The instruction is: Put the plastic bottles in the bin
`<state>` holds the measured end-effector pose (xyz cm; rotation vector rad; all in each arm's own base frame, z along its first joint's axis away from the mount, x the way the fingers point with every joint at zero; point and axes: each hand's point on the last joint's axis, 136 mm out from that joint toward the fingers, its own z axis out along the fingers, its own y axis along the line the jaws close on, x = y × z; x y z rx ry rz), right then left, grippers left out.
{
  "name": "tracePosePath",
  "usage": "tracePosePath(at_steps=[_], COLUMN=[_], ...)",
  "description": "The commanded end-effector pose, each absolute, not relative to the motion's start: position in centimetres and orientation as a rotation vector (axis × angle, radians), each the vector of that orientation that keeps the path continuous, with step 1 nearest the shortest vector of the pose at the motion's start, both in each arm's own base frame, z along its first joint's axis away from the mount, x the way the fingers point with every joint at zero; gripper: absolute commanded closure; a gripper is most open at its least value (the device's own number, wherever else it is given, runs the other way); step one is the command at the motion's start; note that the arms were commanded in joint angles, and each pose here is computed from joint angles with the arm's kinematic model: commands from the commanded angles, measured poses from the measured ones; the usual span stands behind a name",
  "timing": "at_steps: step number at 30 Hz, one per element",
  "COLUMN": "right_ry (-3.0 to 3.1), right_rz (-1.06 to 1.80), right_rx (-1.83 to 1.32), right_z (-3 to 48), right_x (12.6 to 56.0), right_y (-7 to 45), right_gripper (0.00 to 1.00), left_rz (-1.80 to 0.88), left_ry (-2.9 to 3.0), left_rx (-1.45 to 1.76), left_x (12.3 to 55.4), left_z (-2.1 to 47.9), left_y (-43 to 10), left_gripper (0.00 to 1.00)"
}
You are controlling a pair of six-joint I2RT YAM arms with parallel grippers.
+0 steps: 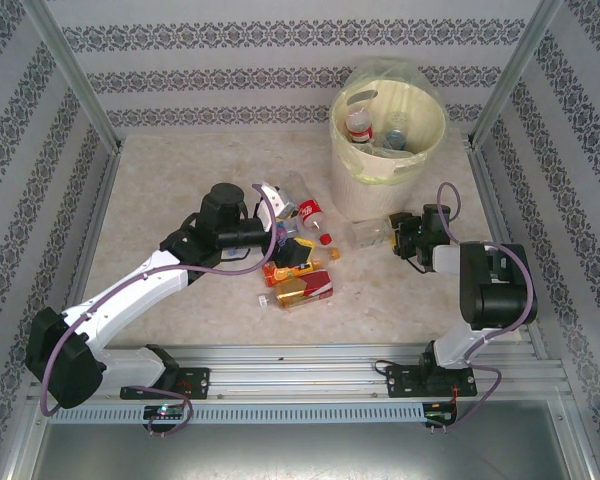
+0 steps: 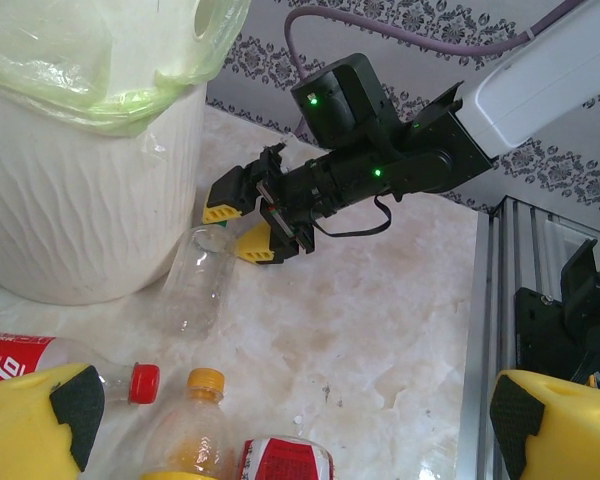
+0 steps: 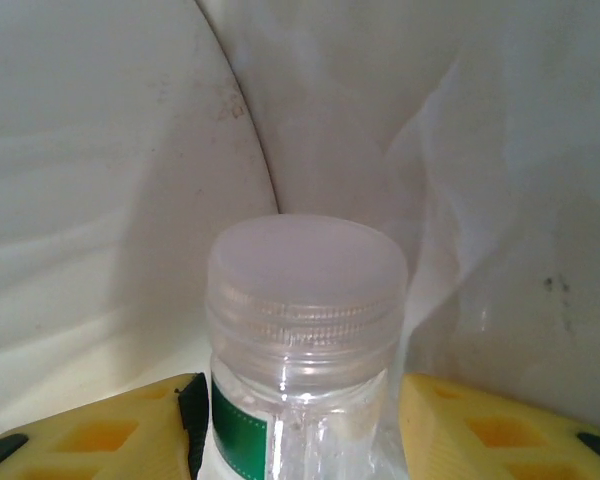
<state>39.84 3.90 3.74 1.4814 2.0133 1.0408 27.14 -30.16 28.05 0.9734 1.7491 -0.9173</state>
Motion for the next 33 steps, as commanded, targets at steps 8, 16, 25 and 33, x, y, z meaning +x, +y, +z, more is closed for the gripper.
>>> tracePosePath(at_steps=[8, 16, 25, 33], right_ry=[2.018, 2.032, 2.028, 2.038], right_rz=[1.072, 1.079, 1.062, 0.937], right_rx=[1.443, 1.453, 1.411, 1.330], right_z=[3.7, 3.0, 4.1, 6.7], right_x=[41.6, 41.8, 41.6, 40.0], right_y=[4.3, 4.5, 4.1, 1.9], right_gripper=[0.45, 0.46, 0.55, 0.56], left_rz=[-0.905, -0.902, -0.905, -0.913], left_ry=[1.709, 1.712, 1.709, 1.696], left_rx=[1.008, 1.009, 1.008, 0.997], left_x=[26.4, 26.4, 26.4, 26.2], left_z=[29.1, 28.9, 29.0, 29.6], left_y=[-30.3, -30.3, -30.3, -30.2], left_gripper=[0.00, 0.00, 0.00, 0.00])
